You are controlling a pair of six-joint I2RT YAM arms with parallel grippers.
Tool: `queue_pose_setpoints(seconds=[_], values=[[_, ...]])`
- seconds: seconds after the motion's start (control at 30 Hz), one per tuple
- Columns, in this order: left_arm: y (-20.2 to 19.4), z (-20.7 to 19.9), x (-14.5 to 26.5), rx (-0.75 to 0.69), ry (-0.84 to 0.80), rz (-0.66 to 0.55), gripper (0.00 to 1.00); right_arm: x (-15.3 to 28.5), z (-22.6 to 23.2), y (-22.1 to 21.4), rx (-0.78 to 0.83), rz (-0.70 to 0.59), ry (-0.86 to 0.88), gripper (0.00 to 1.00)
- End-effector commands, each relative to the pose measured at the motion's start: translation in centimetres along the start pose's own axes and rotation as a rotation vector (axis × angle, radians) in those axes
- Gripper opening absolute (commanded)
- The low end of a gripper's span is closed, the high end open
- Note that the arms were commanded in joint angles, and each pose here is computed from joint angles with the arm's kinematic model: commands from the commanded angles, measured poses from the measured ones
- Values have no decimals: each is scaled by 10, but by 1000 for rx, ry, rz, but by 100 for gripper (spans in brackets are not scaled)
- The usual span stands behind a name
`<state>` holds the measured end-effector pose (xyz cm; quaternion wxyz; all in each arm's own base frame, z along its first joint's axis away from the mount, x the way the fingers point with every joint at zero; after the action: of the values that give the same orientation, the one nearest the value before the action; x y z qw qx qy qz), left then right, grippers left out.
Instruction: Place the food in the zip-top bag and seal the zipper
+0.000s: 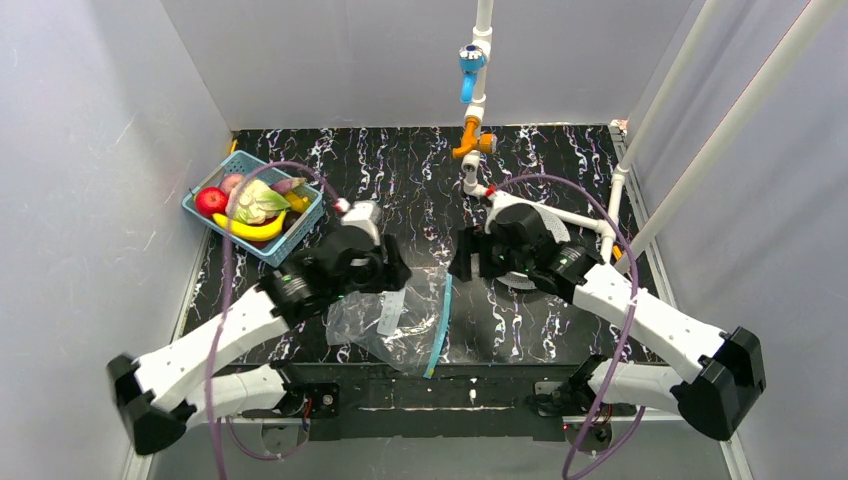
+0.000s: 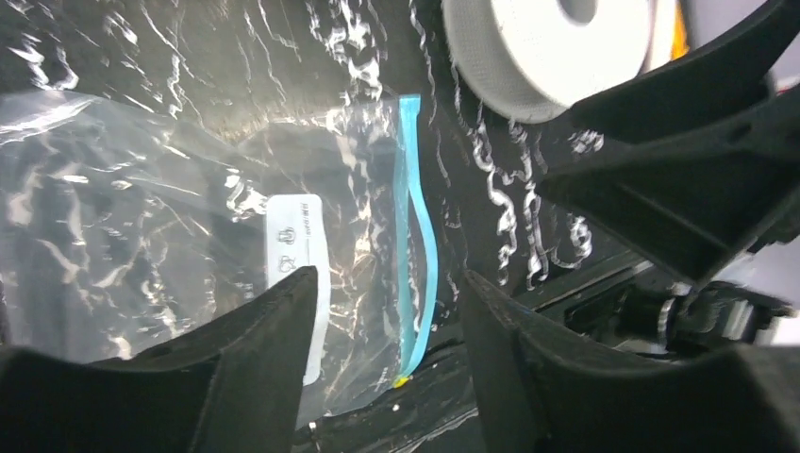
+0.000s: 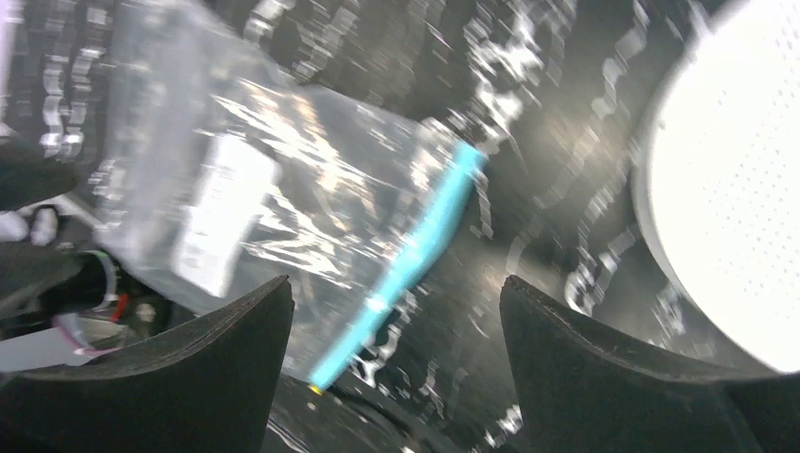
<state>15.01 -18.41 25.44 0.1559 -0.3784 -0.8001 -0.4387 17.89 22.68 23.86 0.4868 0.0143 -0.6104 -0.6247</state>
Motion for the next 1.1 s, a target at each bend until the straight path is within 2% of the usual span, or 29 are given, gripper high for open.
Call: queue_pose_setpoints(seconds=[0.0, 0.13, 0.23, 0.27, 0.37, 0.5, 0.6, 0.87, 0.97, 1.07], values=[[-38, -26, -35, -173, 89, 102, 60, 19, -25, -26, -167, 39, -42, 86], [-66, -39, -63, -410, 396, 71, 66, 43, -55, -35, -230, -50, -268, 88], [-83, -56, -77, -603, 581, 1, 78, 62, -75, -46, -320, -101, -442, 90], [-85, -67, -81, -635, 612, -37, 81, 66, -80, -50, -349, -119, -472, 91], [-107, -70, -96, -738, 685, -16, 82, 77, -87, -59, -417, -185, -499, 92], [-123, -64, -102, -744, 689, 1, 82, 83, -89, -61, -456, -233, -487, 92], [-124, -53, -100, -733, 704, -23, 81, 81, -90, -63, -450, -210, -486, 93], [-135, -36, -103, -738, 713, 15, 58, 65, -87, -62, -462, -157, -404, 93], [-140, -31, -108, -758, 727, 29, 57, 63, -85, -60, -460, -160, -386, 92], [-143, -29, -110, -776, 740, 36, 62, 61, -84, -60, -460, -155, -370, 92]])
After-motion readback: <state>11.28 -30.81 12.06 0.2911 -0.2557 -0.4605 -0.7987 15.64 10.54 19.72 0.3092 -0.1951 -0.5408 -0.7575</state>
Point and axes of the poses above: each gripper's point midway between its finger pads, its own x axis back along the fingers, its own z axis along the line the jaws close on, y = z × x, the point moved 7 cm from there along x, back along the fingers, and after that the axes turned 11 degrees about x, right-handed, at the moved point
